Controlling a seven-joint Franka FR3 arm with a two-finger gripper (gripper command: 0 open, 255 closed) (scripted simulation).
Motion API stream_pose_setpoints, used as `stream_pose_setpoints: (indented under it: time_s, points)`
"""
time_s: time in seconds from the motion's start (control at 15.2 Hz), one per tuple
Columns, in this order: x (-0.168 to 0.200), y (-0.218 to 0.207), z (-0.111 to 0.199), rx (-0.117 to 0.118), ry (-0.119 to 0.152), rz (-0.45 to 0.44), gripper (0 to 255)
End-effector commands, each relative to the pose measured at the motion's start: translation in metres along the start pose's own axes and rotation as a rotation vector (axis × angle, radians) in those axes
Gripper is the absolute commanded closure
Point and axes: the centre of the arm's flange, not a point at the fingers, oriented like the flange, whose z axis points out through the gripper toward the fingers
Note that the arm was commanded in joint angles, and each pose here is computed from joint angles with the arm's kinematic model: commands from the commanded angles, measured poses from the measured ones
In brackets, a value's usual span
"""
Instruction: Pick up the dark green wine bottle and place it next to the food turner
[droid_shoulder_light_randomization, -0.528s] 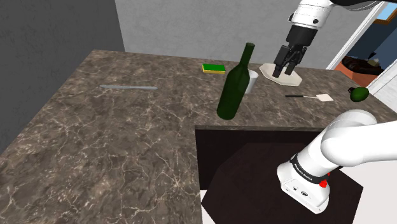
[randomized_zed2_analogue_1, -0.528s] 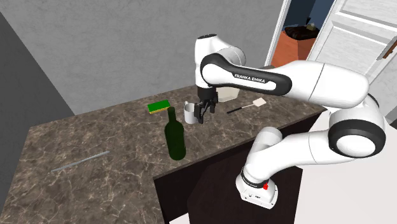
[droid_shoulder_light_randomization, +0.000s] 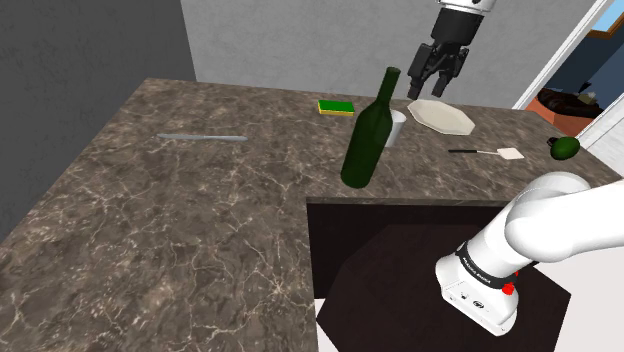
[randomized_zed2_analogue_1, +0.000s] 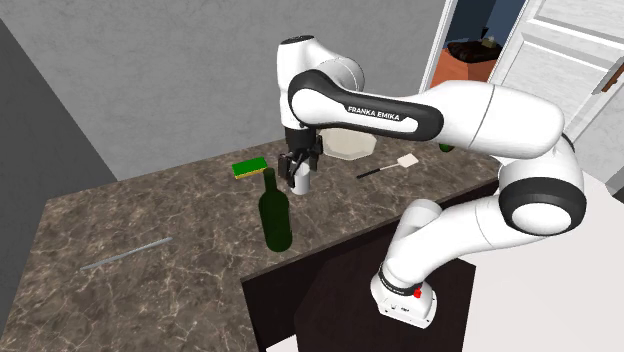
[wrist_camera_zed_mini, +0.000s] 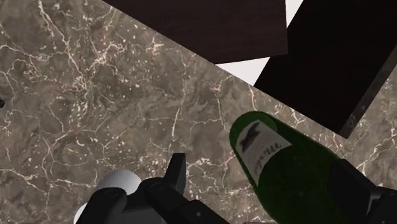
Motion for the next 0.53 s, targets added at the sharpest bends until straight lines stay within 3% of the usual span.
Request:
stream_pose_setpoints:
  time_s: [0.0, 0.4, 0.46]
  points:
    - [0.013, -0.021, -0.014, -0.012, 0.015, 0.017, 0]
    - [0.046, -0.081, -0.055, -0.049, 0.058, 0.065, 0]
    - [0.046, -0.081, -0.049, -0.049, 0.058, 0.065, 0]
